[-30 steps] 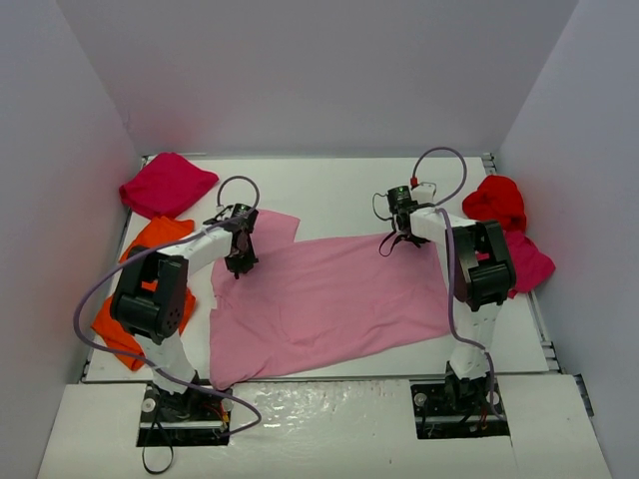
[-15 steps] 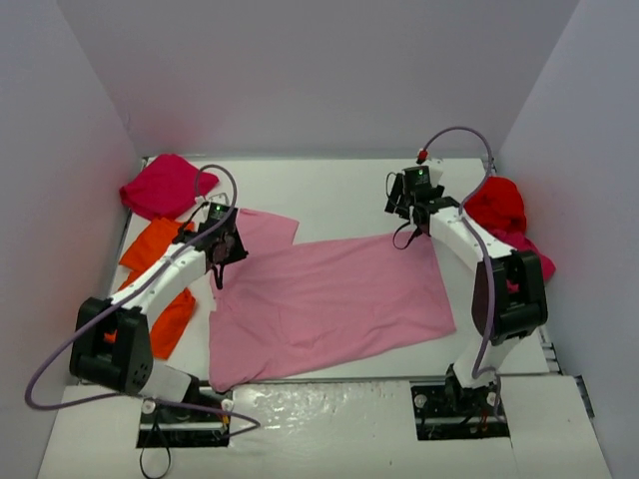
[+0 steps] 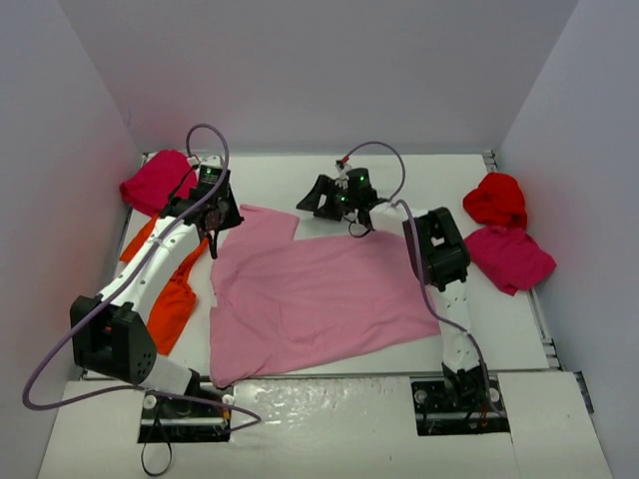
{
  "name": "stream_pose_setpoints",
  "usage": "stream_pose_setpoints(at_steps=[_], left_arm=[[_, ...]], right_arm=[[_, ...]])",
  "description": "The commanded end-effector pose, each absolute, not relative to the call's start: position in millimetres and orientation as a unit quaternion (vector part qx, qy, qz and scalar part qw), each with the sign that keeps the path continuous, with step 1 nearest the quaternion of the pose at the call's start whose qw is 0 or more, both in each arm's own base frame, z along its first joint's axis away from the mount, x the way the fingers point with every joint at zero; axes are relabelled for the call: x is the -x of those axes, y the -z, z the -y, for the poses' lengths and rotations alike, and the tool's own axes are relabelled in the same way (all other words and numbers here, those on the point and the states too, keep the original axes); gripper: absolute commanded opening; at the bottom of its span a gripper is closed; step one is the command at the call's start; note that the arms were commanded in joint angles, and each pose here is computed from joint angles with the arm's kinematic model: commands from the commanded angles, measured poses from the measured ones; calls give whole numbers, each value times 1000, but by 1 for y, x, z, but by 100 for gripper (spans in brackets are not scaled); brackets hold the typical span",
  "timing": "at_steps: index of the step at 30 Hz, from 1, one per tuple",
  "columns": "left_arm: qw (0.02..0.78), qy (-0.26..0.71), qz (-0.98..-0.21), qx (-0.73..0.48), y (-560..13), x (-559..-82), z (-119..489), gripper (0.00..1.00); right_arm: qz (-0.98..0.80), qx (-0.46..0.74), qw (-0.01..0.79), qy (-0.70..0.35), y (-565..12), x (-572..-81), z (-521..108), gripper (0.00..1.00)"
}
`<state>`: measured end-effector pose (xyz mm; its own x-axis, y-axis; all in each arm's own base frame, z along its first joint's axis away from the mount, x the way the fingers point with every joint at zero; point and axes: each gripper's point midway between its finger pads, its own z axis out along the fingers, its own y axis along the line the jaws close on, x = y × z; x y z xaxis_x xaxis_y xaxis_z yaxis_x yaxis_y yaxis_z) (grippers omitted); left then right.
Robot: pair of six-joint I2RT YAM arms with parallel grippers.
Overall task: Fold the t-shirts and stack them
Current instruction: Fold the tshirt
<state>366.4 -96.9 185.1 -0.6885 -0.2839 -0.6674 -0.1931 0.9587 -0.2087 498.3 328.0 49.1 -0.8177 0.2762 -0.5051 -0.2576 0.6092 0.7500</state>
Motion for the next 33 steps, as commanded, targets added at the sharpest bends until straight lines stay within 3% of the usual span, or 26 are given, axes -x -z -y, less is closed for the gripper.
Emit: stream_pose_setpoints(at_steps=[1,7,17,33], left_arm=[[364,54,-923,116,-197,-390,96,9],[368,52,-920,121,-199,-387,92,9],[364,50,-921,128,-196,-384,85,9],[359,53,-923,131,-191,-377,85,9]], right_arm=[[-783,36,301,-544,-110,-496,-387,72],[-776,32,284,-563,-110,-493,-405,72],[-834,68,329,-437,-122,-463,-370,72],[-848,74,324,-412,-112,-448,-364,72]])
